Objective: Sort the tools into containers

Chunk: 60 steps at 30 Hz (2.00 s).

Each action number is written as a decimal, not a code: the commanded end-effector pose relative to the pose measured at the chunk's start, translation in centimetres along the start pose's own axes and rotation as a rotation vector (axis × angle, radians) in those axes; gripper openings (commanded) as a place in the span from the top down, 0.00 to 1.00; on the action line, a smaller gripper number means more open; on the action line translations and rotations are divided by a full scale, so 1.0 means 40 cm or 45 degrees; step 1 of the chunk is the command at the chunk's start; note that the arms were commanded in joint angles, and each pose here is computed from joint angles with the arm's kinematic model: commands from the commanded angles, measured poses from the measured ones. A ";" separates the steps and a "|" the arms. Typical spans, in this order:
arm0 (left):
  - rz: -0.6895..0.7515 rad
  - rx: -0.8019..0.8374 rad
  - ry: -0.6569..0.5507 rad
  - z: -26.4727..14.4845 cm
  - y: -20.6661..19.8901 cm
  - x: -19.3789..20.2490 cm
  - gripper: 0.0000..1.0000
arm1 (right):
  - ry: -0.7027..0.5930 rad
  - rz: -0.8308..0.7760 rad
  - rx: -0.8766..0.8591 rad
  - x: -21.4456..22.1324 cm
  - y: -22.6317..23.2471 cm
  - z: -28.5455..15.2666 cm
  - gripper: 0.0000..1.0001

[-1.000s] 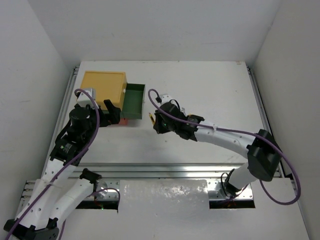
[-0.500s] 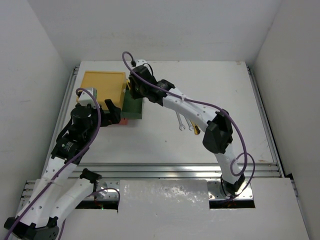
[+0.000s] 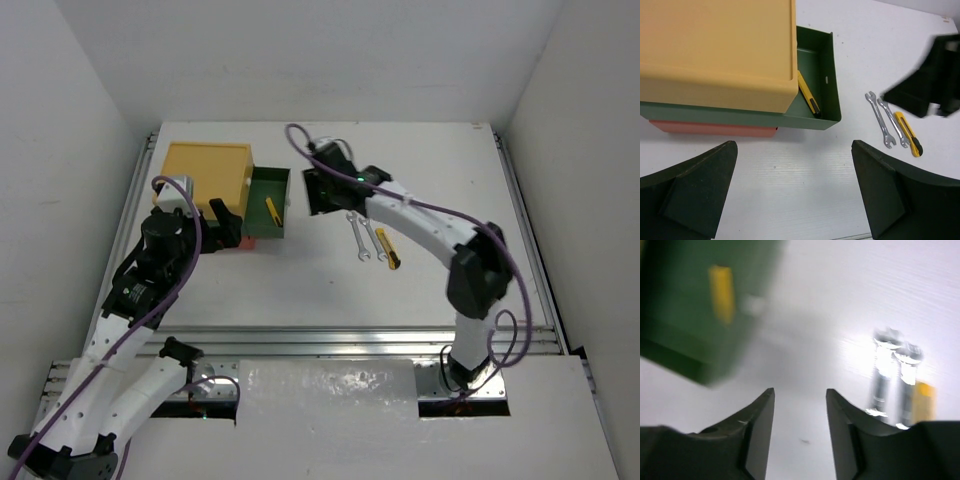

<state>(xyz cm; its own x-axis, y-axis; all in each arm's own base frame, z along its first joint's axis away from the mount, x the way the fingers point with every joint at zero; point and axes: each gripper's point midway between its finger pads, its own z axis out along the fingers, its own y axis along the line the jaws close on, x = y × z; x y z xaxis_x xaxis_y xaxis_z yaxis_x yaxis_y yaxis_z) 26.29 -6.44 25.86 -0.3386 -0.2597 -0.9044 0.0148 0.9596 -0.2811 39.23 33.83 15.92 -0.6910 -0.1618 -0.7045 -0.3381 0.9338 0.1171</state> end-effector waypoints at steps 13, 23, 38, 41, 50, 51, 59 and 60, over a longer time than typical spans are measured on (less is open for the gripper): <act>-0.007 0.052 -0.051 0.005 -0.019 -0.029 0.04 | 0.431 0.153 0.289 0.365 -0.567 -0.049 0.64; 0.004 0.088 -0.017 0.014 -0.032 -0.016 0.04 | 0.421 0.178 0.193 0.380 -0.540 0.027 0.63; 0.004 0.097 -0.020 0.011 -0.035 -0.016 0.04 | 0.551 0.134 0.233 0.467 -0.547 0.083 0.69; 0.006 0.099 -0.019 0.011 -0.035 -0.016 0.04 | 0.560 0.145 0.234 0.474 -0.546 0.081 0.77; 0.004 0.088 -0.019 0.013 -0.032 -0.016 0.04 | 0.251 0.188 0.191 0.298 -0.496 -0.033 0.90; 0.004 0.086 -0.018 0.013 -0.031 -0.014 0.04 | 0.209 0.203 0.187 0.277 -0.492 -0.047 0.90; -0.003 0.058 -0.049 0.005 -0.021 -0.027 0.04 | -0.199 0.577 -0.781 0.055 -0.104 -0.161 0.90; -0.003 0.055 -0.052 0.005 -0.019 -0.028 0.04 | -0.216 0.556 -0.858 0.029 -0.043 -0.173 0.90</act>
<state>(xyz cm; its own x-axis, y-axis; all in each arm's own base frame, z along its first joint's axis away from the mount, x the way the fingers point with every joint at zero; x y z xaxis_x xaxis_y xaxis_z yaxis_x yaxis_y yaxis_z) 26.34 -7.46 25.33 -0.3737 -0.2515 -0.8928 0.0575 0.9544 -0.2929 35.64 22.72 14.13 -0.7433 0.1813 -0.6439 -0.2821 0.7878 0.5475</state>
